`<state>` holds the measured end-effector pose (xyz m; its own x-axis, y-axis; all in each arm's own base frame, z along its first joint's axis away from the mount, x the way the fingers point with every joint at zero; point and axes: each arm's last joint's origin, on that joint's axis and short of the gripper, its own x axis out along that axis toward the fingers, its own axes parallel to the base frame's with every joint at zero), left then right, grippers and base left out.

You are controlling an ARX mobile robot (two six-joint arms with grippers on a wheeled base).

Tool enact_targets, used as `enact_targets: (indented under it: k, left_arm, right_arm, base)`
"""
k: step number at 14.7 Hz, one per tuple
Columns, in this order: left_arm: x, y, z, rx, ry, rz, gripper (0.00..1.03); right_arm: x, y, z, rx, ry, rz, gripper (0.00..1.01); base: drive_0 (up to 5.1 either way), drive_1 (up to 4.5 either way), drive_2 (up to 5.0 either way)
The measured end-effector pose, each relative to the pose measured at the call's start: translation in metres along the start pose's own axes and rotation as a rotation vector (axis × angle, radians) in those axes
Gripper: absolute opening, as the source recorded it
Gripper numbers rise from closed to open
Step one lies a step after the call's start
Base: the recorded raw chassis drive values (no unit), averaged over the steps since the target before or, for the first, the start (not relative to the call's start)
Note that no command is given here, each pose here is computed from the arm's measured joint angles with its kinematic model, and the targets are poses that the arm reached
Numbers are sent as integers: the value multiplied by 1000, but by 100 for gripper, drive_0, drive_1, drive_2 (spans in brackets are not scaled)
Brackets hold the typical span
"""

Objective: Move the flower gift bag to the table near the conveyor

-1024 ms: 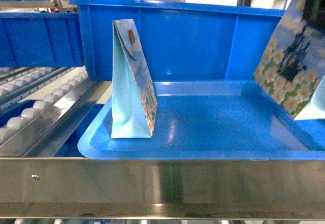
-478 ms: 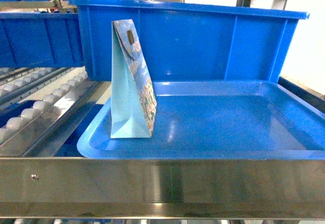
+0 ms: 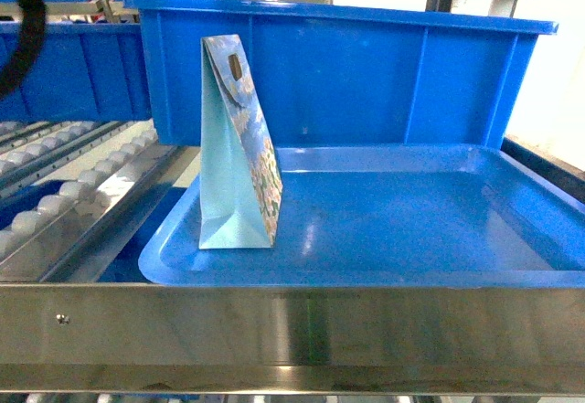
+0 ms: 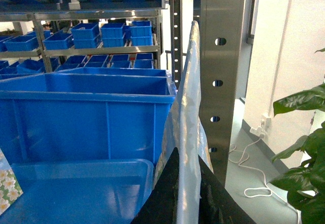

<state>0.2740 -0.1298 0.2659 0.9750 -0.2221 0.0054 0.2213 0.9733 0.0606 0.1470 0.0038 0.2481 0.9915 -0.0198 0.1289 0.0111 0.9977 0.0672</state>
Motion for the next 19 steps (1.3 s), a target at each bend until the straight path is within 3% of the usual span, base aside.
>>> enact_targets:
  k: [2, 4, 6, 10, 14, 19]
  left_arm:
    - [14, -16, -12, -7, 47, 53, 98]
    - [25, -22, -29, -8, 124, 107, 98]
    - [34, -25, -41, -16, 182, 124, 95]
    - [39, -34, -42, -48, 237, 125, 50]
    - [36, -38, -44, -56, 242, 143, 3]
    - [23, -31, -42, -62, 206, 146, 2]
  right_arm:
    - [0, 0, 0, 0, 0, 0, 3]
    - [0, 0, 0, 0, 0, 0, 3]
    - [0, 0, 0, 0, 0, 0, 3]
    - [0, 0, 0, 0, 0, 0, 3]
    - [0, 0, 0, 0, 0, 0, 3]
    - [0, 0, 0, 0, 0, 0, 3]
  base:
    - [0, 0, 0]
    - [0, 0, 0]
    - [0, 0, 0]
    - [0, 0, 0]
    - [0, 0, 0]
    - [0, 0, 0]
